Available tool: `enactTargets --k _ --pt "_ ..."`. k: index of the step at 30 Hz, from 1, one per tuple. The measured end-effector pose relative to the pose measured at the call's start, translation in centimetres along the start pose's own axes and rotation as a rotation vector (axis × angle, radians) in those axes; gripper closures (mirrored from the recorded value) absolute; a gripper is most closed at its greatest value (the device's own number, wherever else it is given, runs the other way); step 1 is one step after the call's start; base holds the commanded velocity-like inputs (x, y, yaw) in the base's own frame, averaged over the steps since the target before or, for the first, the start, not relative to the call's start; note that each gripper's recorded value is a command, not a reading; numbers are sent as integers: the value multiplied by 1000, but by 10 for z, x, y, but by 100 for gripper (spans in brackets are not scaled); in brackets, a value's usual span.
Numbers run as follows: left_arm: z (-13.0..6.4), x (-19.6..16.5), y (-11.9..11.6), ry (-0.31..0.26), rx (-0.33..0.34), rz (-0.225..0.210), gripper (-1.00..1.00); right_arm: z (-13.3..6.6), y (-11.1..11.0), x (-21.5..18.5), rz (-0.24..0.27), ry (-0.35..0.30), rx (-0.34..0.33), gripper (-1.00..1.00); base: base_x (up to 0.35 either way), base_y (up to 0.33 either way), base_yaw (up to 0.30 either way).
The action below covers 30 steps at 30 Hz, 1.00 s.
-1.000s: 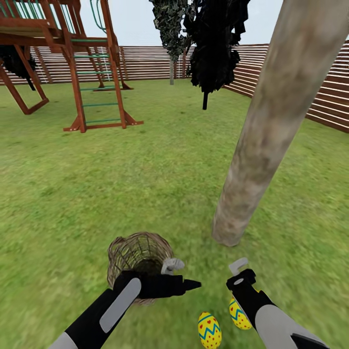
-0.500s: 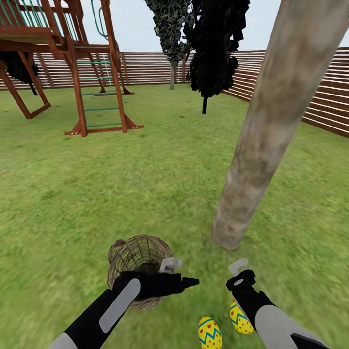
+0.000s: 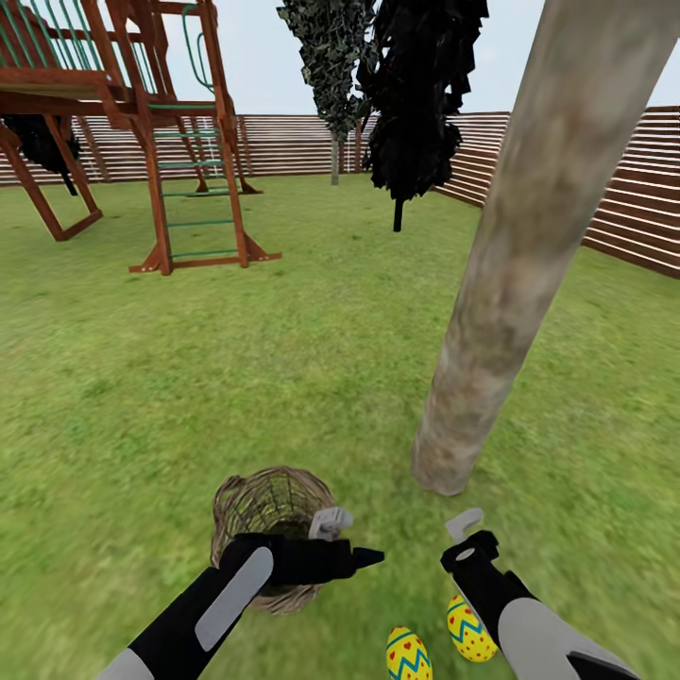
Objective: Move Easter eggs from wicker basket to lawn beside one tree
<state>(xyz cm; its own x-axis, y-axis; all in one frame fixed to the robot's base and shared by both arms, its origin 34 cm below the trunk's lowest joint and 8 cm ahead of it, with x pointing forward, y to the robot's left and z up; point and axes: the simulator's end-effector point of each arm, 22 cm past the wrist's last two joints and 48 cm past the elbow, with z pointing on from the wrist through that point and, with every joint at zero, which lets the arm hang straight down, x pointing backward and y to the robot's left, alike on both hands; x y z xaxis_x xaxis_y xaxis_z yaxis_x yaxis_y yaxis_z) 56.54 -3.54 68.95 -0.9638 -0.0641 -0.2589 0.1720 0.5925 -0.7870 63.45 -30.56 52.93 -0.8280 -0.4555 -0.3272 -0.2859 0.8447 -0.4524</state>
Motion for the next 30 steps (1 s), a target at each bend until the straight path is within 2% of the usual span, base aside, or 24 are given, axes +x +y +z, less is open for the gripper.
enactTargets --k 7,11,20,25,30 --pt "-8 -1 -5 6 -13 -4 -100 -12 -9 -5 3 -5 5 -100 0 0 0" --pt "-4 23 0 70 -39 -6 -100 -19 -8 -2 1 -3 -2 -100 0 0 0" --pt "-3 63 7 169 -91 -2 -100 -35 -10 7 -4 10 -10 -100 0 0 0" --pt "-7 73 2 190 -97 3 -100 -43 -14 6 -2 12 -11 -100 0 0 0" --pt "-14 79 5 201 -117 -10 -100 -51 -8 22 -16 46 -31 -100 0 0 0"
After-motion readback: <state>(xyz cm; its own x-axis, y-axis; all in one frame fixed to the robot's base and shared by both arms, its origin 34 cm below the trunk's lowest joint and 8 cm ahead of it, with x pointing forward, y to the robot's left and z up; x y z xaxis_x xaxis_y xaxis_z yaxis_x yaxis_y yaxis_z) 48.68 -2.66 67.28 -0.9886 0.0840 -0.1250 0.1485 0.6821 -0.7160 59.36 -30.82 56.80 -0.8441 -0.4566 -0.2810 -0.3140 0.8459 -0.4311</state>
